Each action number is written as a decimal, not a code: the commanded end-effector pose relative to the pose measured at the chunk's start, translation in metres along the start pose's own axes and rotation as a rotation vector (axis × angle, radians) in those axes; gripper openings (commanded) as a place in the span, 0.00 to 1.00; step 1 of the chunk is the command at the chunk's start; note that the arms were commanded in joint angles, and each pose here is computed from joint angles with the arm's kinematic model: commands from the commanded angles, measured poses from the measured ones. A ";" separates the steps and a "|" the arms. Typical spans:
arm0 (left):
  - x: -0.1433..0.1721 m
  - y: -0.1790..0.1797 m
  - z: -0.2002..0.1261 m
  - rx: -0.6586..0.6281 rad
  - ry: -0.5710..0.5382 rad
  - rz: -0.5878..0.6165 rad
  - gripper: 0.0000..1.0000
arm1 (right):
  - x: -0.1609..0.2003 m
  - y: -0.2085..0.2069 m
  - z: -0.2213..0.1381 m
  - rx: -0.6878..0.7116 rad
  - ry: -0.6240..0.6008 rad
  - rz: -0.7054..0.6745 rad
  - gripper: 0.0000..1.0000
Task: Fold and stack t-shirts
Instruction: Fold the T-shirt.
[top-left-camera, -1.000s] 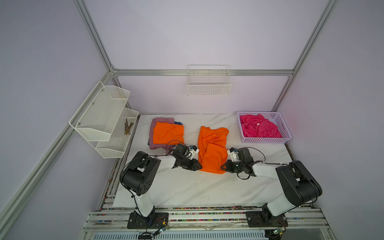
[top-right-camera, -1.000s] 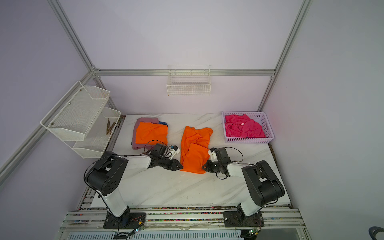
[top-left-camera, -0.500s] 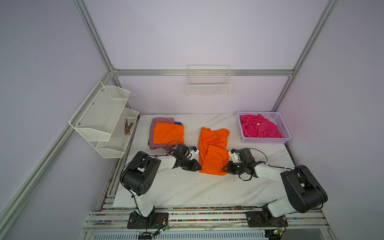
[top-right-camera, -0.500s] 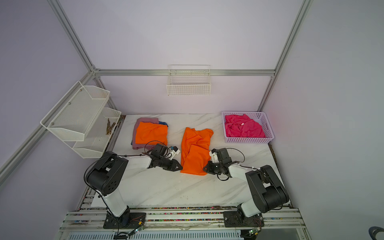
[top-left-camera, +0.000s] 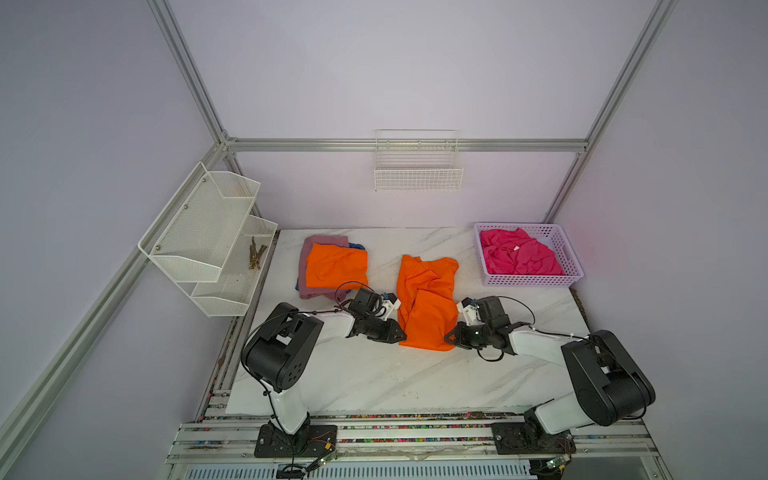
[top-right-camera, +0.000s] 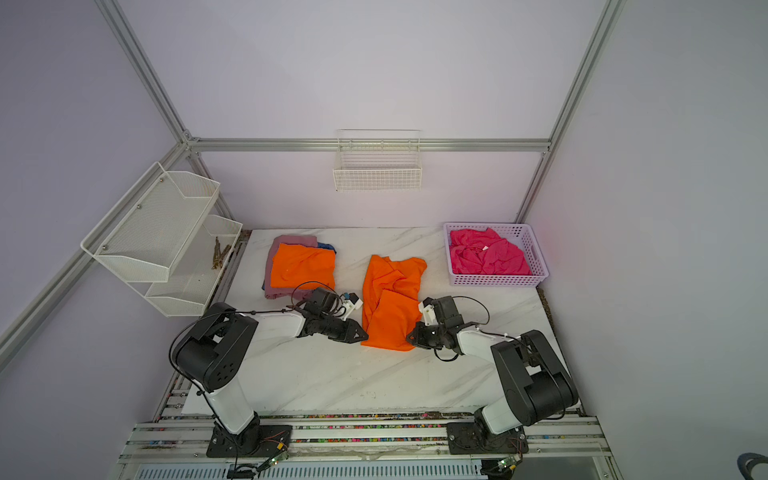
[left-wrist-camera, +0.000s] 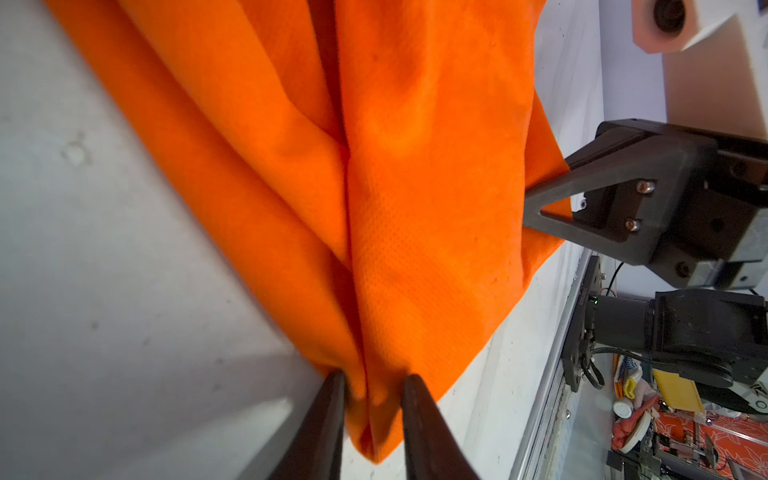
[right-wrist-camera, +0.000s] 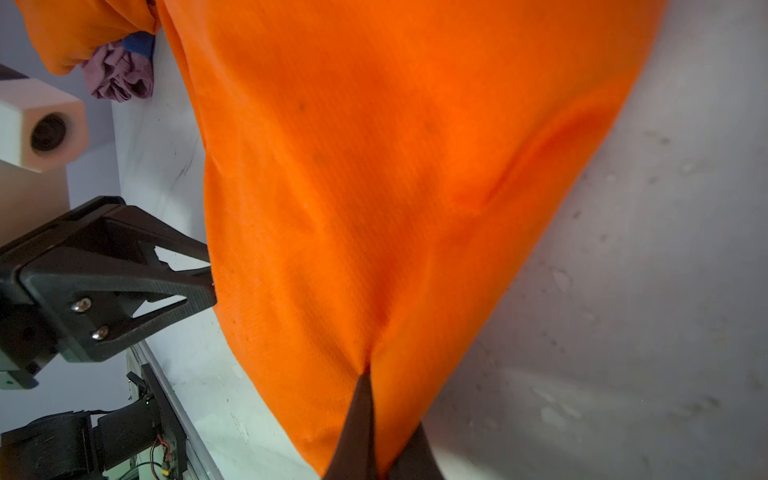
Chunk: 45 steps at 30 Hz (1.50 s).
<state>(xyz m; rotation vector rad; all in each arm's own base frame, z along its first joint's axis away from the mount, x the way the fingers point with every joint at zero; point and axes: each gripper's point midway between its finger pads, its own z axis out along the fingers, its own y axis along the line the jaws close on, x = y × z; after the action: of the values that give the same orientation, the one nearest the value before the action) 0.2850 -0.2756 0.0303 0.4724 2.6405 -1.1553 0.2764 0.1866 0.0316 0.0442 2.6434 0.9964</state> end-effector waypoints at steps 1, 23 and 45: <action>0.001 -0.002 0.006 0.021 0.009 -0.007 0.25 | -0.003 0.000 0.000 0.010 0.003 0.002 0.00; -0.033 -0.042 -0.032 -0.040 0.051 0.002 0.00 | -0.027 0.061 -0.054 -0.076 -0.050 0.004 0.00; -0.109 -0.096 -0.097 -0.172 0.026 0.087 0.00 | -0.069 0.064 -0.055 -0.011 -0.133 0.041 0.00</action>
<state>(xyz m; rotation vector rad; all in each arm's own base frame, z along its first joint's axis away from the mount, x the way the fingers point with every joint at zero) 0.3389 -0.2888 0.1913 0.5409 2.6786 -0.9209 0.3050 0.1935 0.1210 0.1441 2.5577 1.0336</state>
